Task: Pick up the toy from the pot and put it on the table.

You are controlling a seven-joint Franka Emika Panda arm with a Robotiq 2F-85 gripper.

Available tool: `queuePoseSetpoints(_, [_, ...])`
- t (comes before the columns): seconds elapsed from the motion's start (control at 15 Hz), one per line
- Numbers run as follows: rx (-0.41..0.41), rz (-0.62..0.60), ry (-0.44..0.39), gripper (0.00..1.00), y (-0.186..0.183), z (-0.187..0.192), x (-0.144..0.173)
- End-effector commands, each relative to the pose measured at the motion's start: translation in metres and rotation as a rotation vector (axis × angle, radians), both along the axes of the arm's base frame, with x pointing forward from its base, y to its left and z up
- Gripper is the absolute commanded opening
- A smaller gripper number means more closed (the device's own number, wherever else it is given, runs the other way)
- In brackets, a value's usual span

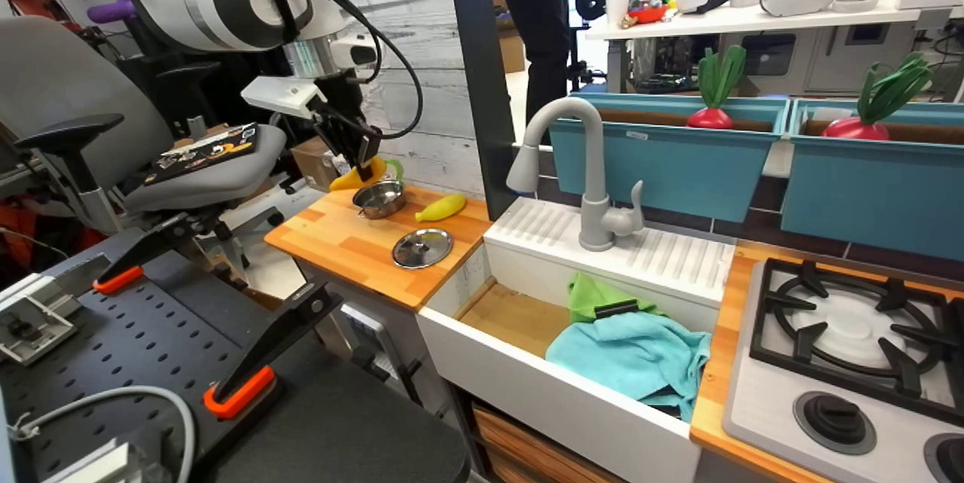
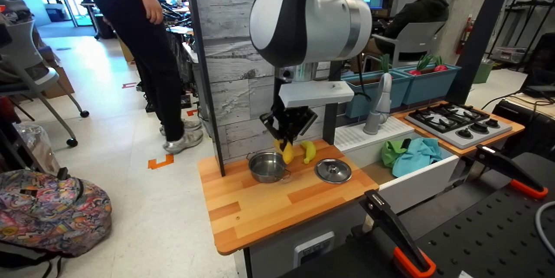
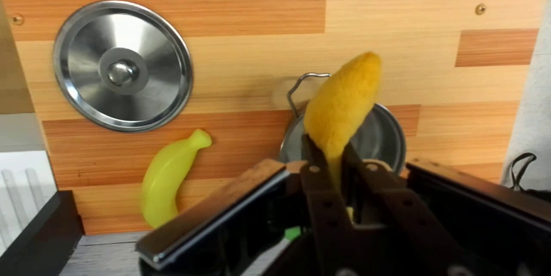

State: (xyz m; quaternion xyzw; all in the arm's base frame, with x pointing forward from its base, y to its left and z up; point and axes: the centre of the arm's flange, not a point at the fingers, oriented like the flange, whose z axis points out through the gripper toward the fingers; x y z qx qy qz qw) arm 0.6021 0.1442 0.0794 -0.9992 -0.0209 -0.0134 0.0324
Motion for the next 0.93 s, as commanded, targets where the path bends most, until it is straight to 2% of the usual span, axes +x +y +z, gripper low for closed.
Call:
queuePoseSetpoints(0.0, [0.038,-0.048,-0.021,0.03,-0.039,0.016,-0.010])
queuePoseSetpoints(0.4, [0.035,-0.152,0.006,0.03,-0.087,-0.014,0.007])
queuePoseSetpoints(0.87, [-0.005,-0.115,0.051,0.03,-0.072,-0.050,0.003])
